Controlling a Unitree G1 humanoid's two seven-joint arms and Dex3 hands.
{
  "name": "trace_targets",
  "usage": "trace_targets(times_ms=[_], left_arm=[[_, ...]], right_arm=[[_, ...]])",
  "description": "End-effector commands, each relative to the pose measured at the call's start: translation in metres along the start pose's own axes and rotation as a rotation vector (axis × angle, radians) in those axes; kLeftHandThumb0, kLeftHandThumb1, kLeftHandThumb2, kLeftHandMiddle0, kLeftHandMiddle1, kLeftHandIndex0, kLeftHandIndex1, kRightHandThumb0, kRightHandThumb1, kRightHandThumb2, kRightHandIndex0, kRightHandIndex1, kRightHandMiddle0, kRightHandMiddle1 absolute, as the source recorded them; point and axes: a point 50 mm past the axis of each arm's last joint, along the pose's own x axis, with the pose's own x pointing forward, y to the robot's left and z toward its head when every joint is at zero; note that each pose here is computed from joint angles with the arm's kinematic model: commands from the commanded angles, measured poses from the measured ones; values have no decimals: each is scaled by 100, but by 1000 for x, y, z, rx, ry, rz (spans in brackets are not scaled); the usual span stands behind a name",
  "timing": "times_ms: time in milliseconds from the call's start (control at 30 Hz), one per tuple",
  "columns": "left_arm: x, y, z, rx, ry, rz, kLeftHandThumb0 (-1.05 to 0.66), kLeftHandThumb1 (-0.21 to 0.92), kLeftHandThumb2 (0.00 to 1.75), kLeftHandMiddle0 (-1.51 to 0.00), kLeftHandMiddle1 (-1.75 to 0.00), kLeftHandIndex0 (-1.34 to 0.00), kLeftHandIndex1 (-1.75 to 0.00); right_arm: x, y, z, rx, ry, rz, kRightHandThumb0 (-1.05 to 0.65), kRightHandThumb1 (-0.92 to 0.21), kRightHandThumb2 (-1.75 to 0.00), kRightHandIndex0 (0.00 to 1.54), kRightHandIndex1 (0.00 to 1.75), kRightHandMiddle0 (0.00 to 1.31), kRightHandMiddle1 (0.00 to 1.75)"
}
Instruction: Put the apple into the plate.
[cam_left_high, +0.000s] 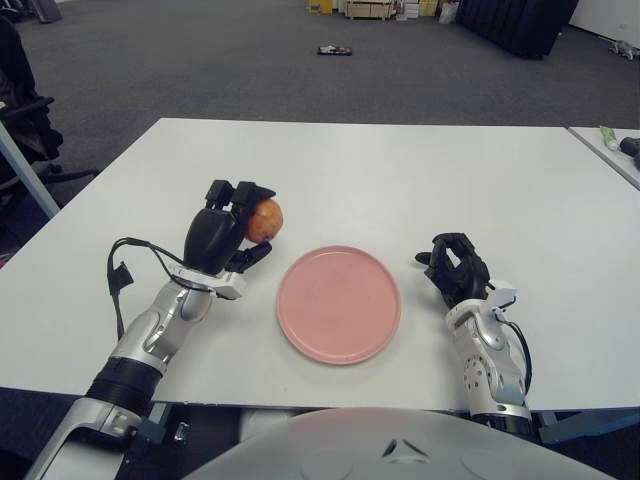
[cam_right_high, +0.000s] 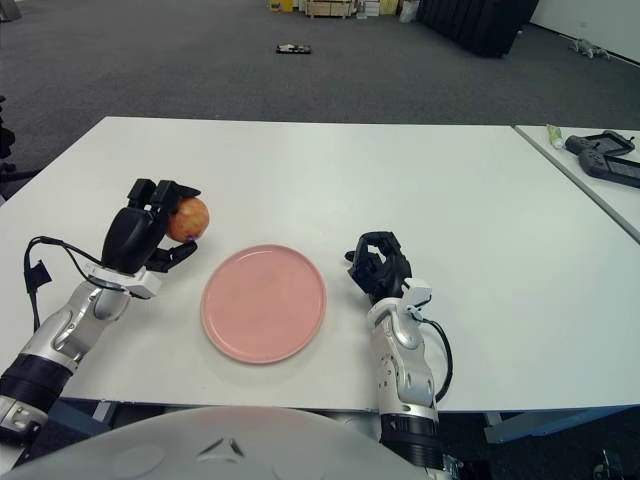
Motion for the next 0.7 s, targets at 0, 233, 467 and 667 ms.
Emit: trace_targets(times_ms=[0, 233, 467, 667], left_arm=[[6, 14, 11, -33, -22, 61, -50, 24, 141, -129, -175, -67, -175], [9, 25, 26, -65, -56, 105, -50, 23, 142, -129, -175, -68, -175], [10, 28, 43, -89, -109, 136, -50, 24, 141, -129, -175, -67, -175], [10, 23, 57, -96, -176, 119, -50, 24, 141, -129, -175, -67, -175]], right_arm=[[-2, -1, -10, 22, 63, -27, -1, -55, -97, 48, 154, 32, 175], [-2, -1, -11, 31, 63, -22, -1, -53, -100, 50, 154, 33, 175], [-1, 0, -11, 29, 62, -14, -1, -52, -101, 50, 154, 34, 175], [-1, 0, -11, 22, 54, -9, -1, -52, -103, 49, 157, 33, 175]])
